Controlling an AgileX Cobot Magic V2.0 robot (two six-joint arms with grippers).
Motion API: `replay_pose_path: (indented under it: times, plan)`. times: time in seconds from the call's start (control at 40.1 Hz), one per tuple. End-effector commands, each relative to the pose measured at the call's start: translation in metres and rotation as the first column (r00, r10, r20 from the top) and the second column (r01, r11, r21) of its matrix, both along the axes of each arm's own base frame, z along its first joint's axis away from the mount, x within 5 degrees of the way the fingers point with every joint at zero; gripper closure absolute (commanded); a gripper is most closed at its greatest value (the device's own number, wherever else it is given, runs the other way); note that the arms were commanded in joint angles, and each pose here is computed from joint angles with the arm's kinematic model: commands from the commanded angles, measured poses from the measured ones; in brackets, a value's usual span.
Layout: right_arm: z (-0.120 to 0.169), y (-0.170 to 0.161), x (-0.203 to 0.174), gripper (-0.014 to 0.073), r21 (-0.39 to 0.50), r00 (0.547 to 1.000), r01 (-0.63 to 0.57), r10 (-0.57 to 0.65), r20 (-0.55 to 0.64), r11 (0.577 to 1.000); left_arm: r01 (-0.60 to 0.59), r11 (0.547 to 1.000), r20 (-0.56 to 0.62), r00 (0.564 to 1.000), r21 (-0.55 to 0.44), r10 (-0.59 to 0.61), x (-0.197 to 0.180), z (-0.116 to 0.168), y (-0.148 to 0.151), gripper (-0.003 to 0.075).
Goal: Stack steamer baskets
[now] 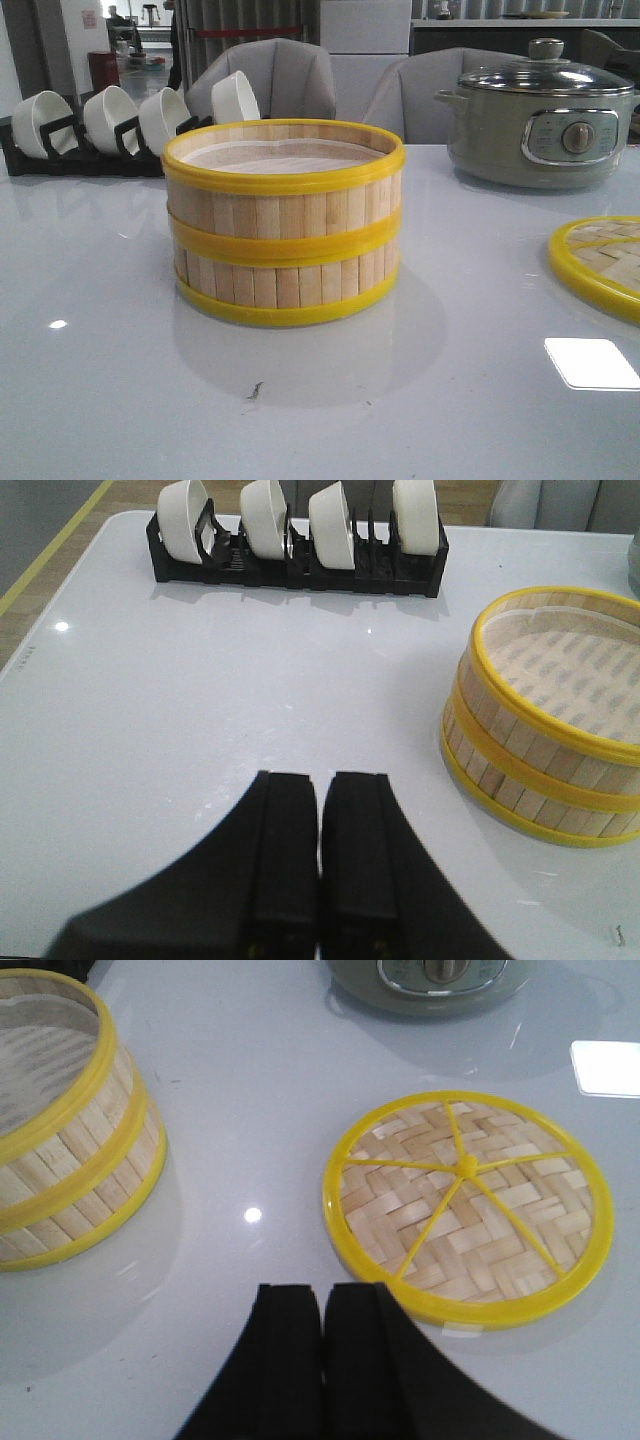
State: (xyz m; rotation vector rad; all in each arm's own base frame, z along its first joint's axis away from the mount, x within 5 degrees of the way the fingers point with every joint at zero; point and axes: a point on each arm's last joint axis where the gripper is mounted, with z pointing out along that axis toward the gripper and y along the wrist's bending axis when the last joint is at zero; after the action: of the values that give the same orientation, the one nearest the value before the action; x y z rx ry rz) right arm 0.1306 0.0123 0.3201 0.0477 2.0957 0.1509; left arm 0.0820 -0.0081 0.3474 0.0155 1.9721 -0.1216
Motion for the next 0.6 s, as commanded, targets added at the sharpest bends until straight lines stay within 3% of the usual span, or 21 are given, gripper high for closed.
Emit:
replay_pose_path:
  times: [0.0,0.125,0.324,0.448,0.573]
  plan:
    - [0.011,0.002,0.002,0.0475,0.041,0.999,-0.005,0.003,0.054,0.999,0.008,1.000,0.110,0.994,-0.023,-0.005,0.002,0.016,-0.001,0.0624]
    - [0.006,0.003,-0.001,0.0447,0.040,1.000,-0.009,0.009,-0.014,0.999,0.008,1.000,0.110,0.994,-0.023,-0.005,0.002,0.016,-0.001,0.0624]
    - [0.002,0.003,-0.004,0.0263,0.036,0.998,-0.011,0.013,-0.065,0.999,0.008,1.000,0.110,0.994,-0.023,-0.005,0.002,0.016,-0.001,0.0624]
    - [0.002,0.002,0.000,0.0277,0.009,0.999,-0.016,0.016,-0.045,1.000,0.008,1.000,0.109,0.994,-0.025,-0.006,0.002,0.016,-0.001,0.0624]
    - [-0.009,0.002,0.025,0.0279,-0.034,0.993,-0.015,0.011,-0.118,0.999,0.008,1.000,0.109,0.994,-0.025,-0.006,0.002,0.016,-0.001,0.0624]
